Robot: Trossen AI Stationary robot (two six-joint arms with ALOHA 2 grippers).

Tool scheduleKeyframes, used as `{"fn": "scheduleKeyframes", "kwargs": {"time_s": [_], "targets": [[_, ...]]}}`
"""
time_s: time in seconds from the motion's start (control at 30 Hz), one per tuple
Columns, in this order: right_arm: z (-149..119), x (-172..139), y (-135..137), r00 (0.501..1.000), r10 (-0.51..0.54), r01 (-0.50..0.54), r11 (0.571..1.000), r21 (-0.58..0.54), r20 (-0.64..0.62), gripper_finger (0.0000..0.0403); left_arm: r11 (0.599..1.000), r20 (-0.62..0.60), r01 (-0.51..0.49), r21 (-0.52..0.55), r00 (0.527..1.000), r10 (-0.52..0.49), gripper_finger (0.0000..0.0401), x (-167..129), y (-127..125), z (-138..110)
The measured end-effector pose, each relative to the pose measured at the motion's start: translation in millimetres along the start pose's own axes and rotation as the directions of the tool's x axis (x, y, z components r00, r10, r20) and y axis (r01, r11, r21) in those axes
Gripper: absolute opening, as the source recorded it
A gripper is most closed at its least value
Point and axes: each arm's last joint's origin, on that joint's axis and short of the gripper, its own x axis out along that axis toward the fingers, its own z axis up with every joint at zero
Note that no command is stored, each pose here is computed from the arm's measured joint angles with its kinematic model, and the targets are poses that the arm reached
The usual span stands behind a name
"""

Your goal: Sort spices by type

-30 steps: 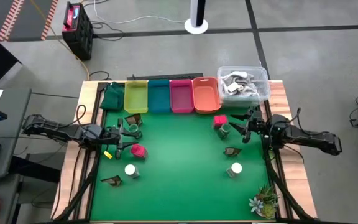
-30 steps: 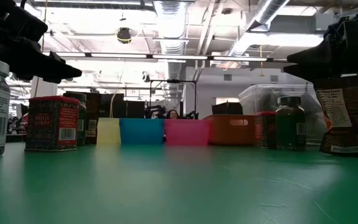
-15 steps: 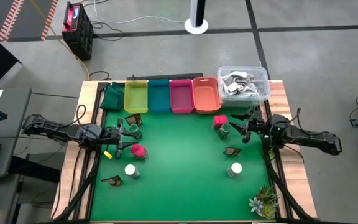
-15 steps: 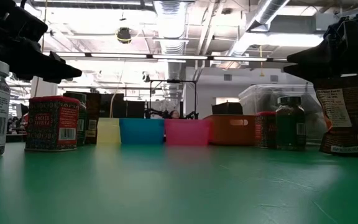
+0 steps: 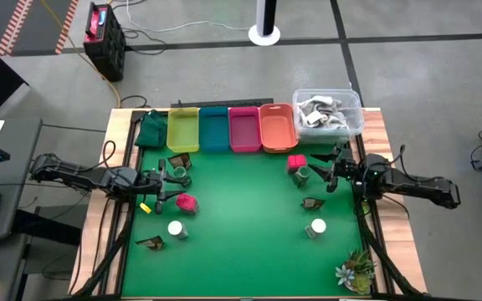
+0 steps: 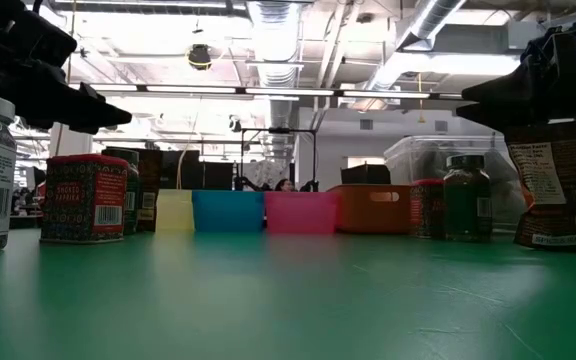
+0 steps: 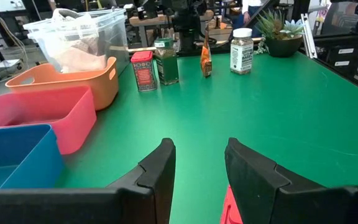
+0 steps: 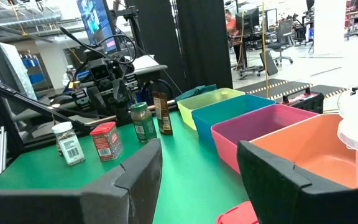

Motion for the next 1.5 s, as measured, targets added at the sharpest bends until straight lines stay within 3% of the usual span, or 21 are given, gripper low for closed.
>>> {"fn": "scheduleKeyframes", "kwargs": {"time_s": [0.57, 0.67, 0.83, 1.13, 1.3, 1.5], "targets": [[0, 0, 0, 1.000, 0.000, 0.000, 1.000, 0.000, 0.000, 0.0234, 1.000, 0.008, -0.001, 0.004, 1.000, 0.001, 0.0132, 0, 0, 1], [0, 0, 0, 1.000, 0.000, 0.000, 1.000, 0.000, 0.000, 0.0234, 1.000, 0.088, -0.009, 0.017, 0.996, 0.008, 0.0132, 1, 0, 7], [0, 0, 0, 1.000, 0.000, 0.000, 1.000, 0.000, 0.000, 0.0234, 0.997, 0.211, -0.003, -0.077, 0.977, 0.019, 0.0132, -2, 2, 20], [0, 0, 0, 1.000, 0.000, 0.000, 1.000, 0.000, 0.000, 0.0234, 0.999, 0.221, -0.033, 0.003, 0.975, 0.032, 0.0132, -2, 2, 21], [0, 0, 0, 1.000, 0.000, 0.000, 1.000, 0.000, 0.000, 0.0234, 0.994, 0.217, -0.094, -0.051, 0.971, 0.103, 0.0132, -2, 4, 22], [0, 0, 0, 1.000, 0.000, 0.000, 1.000, 0.000, 0.000, 0.0234, 0.992, 0.220, -0.097, -0.083, 0.969, 0.113, 0.0132, -2, 5, 22]]}}
